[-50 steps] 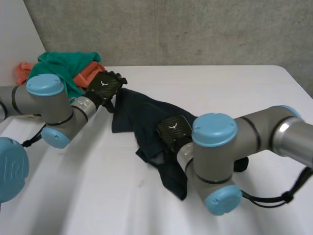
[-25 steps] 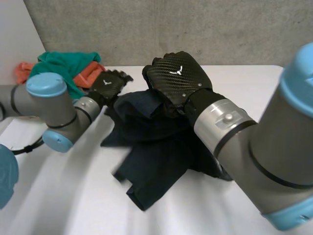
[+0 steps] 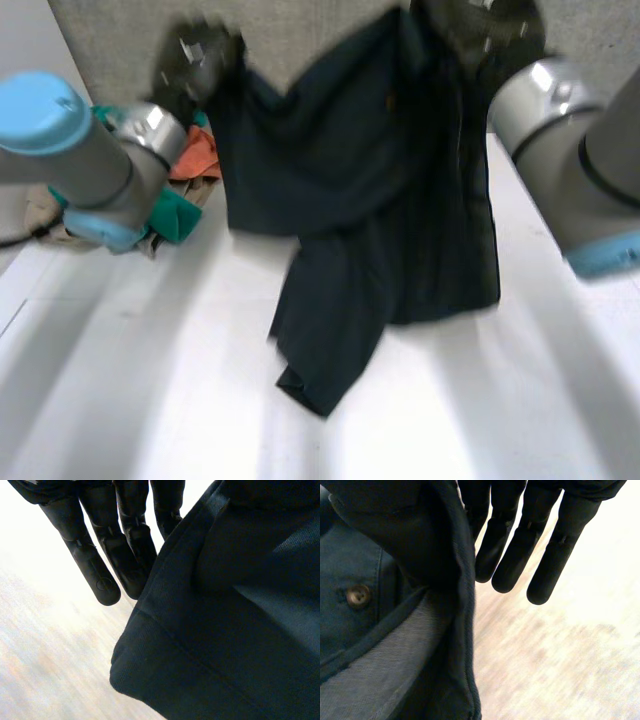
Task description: Fold the laundry.
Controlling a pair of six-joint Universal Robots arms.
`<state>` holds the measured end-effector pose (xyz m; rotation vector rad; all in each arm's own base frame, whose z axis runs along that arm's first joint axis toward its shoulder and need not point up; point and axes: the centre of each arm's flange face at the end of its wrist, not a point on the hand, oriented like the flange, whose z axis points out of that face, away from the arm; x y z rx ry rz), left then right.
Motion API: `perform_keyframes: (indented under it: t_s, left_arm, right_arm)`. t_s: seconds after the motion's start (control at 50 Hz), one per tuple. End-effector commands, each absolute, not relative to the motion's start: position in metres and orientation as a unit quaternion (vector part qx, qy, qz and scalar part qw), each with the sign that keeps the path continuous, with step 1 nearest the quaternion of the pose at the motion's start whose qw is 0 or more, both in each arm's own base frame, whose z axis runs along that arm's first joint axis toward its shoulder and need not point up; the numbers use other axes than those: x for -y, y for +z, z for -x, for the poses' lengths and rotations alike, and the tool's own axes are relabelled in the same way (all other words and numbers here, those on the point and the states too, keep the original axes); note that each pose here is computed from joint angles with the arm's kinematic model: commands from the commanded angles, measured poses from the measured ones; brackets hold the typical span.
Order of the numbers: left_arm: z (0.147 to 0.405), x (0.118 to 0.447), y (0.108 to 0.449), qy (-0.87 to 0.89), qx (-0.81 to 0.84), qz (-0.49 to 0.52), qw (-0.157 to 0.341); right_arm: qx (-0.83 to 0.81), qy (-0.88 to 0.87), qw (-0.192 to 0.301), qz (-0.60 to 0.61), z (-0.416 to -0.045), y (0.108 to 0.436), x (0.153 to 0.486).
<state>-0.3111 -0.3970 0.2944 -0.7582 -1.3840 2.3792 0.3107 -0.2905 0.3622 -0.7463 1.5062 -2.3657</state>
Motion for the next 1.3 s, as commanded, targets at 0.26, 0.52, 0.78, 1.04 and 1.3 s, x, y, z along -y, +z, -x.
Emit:
perform_keyframes:
  t_s: [0.26,0.52,0.78,1.04,1.3]
  left_arm:
    - [0.290,0.352,0.370,0.882,0.407,0.163,0.173]
    - [0.289,0.267,0.211,0.717,0.599,0.292,0.203]
    - [0.296,0.205,0.201,0.683,0.594,0.390,0.171]
    - [0.298,0.218,0.233,0.721,0.560,0.376,0.162]
    - [0.310,0.233,0.273,0.738,0.548,0.342,0.197]
  right_arm:
    - [-0.457,-0.858,0.174,0.156,-0.281,0.397,0.343]
    - [-0.775,-0.541,0.140,0.296,-0.253,0.219,0.307]
    - [-0.744,-0.604,0.046,0.283,-0.220,0.233,0.274]
    - [-0.815,-0.534,0.157,0.163,-0.209,0.216,0.200]
    - [-0.817,-0.491,0.198,0.228,-0.253,0.150,0.177]
